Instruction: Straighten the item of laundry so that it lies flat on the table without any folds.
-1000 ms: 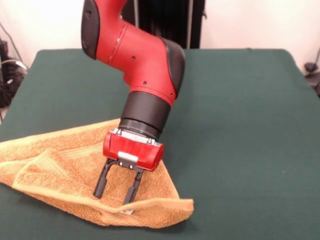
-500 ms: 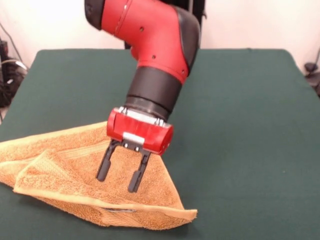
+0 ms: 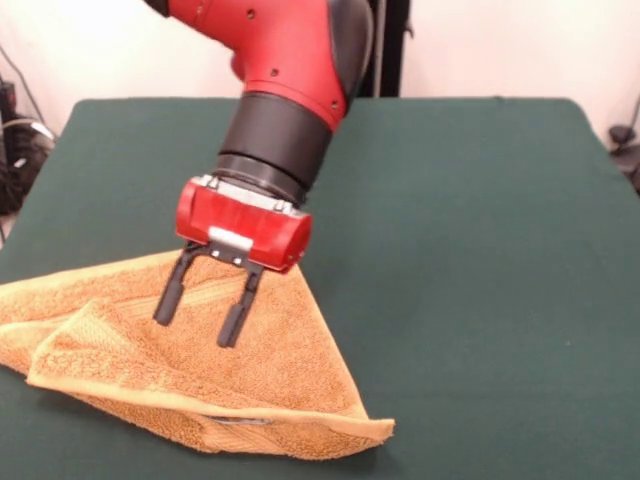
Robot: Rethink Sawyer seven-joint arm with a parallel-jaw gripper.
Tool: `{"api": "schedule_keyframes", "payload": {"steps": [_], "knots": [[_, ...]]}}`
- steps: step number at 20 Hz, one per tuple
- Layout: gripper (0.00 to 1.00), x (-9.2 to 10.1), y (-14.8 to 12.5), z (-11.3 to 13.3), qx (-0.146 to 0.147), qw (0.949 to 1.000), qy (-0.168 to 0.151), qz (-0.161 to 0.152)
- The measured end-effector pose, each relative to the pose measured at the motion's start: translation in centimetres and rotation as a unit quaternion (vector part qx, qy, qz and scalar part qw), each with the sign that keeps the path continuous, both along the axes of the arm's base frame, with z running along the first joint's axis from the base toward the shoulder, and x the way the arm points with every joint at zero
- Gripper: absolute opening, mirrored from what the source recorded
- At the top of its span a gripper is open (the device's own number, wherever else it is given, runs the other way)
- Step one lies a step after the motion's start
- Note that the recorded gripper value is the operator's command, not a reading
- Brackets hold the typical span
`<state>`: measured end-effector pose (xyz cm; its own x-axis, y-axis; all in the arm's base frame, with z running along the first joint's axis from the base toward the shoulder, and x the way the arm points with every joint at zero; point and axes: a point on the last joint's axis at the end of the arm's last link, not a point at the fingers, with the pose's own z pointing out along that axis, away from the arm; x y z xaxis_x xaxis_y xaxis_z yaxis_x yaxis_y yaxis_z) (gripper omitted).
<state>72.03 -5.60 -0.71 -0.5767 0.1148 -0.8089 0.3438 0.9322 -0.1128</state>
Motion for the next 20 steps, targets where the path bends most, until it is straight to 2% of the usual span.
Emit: {"api": "schedule_keyframes", "payload": {"steps": [7,15,18,20], "knots": [[1.0,-2.9,-2.2,-2.5,0.007,0.9993,0.03,-0.019],[1.0,-6.0,-1.5,-6.2,0.016,0.9973,0.067,-0.024],[1.0,-6.5,-1.0,-7.3,0.022,0.9968,0.073,-0.024],[1.0,-6.4,-1.1,-7.1,0.022,0.997,0.071,-0.024]]}}
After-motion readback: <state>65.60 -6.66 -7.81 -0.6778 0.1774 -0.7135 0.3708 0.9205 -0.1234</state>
